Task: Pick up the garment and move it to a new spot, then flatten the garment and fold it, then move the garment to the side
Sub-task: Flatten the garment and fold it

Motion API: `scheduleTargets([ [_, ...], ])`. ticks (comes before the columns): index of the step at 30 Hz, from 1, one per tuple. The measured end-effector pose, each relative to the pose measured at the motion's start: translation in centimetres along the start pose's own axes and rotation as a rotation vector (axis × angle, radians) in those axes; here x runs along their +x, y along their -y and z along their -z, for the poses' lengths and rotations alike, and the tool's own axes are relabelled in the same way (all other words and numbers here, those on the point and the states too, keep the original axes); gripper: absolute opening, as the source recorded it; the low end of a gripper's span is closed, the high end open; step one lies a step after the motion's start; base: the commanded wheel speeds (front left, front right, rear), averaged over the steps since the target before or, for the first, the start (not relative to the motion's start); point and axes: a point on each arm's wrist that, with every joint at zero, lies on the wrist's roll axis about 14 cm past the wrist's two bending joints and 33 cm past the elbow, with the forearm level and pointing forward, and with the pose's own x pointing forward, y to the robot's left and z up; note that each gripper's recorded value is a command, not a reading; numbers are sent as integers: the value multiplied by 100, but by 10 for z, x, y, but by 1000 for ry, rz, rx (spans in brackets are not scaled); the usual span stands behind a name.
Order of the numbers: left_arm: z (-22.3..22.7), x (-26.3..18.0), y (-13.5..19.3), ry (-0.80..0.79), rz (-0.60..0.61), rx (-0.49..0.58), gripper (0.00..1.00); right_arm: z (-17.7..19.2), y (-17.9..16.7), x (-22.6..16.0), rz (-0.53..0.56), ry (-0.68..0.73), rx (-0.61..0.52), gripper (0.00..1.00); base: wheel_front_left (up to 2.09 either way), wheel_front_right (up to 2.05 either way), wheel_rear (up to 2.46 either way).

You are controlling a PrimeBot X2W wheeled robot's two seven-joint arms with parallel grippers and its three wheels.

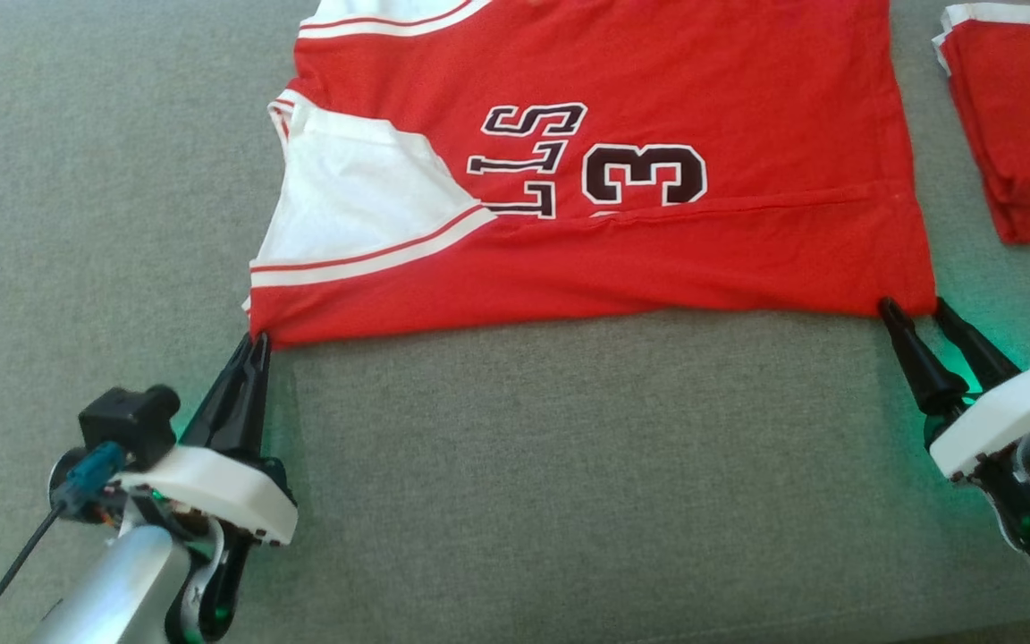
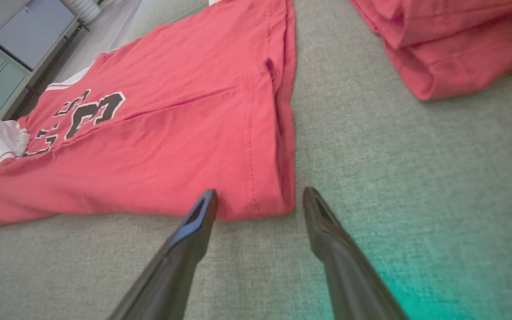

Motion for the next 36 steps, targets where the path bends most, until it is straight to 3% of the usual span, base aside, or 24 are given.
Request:
scheduleTargets([
  [2,-2,0,0,8,-1,5,0,2,-1,2,-2,-15,11,44,0,0,0],
  [4,-5,0,-2,18,-3,9,0,3,-1,4,-5,-25,20,0,0,0,0],
  [16,-22,-20,0,94,-20,11,0,-11,-7,4,-46,-15,-28,0,0,0,0],
  [29,8,-72,23,62,-37,-67,0,-5,6,-27,-38,-18,-64,0,0,0,0],
  [36,30,-95,35,18,-46,-116,0,17,10,-46,-28,-62,-32,0,0,0,0],
])
